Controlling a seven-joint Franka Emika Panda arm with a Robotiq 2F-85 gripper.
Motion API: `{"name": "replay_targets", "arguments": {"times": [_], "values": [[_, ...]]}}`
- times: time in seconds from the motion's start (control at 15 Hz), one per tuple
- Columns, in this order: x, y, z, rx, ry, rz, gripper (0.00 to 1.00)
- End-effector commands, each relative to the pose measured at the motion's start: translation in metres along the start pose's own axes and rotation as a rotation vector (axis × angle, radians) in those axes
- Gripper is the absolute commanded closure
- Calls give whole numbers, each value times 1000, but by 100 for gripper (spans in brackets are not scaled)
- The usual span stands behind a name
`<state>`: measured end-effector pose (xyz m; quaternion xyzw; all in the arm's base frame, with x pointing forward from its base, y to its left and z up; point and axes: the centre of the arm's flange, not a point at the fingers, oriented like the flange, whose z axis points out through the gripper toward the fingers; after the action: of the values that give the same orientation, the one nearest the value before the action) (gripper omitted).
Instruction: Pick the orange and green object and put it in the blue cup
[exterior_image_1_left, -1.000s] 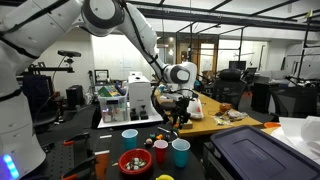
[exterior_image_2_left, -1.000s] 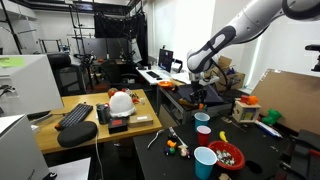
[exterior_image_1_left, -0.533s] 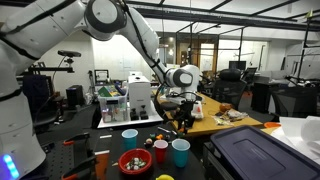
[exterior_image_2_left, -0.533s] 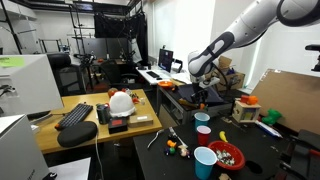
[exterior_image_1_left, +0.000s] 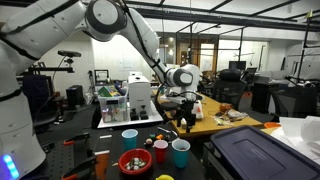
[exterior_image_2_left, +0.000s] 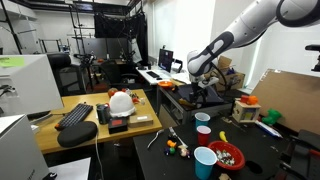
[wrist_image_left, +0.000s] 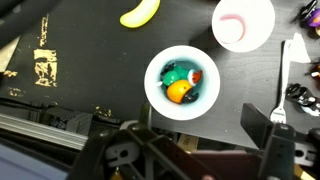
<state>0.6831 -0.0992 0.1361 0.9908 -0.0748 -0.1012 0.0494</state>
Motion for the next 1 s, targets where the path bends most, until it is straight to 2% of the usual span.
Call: {"name": "replay_targets", "arguments": {"times": [0.0, 0.47, 0.93], "values": [[-19, -9, -33, 29, 19, -37, 0], [-63, -72, -108, 129, 52, -229, 0], [-121, -118, -161, 166, 40, -354, 0]]}}
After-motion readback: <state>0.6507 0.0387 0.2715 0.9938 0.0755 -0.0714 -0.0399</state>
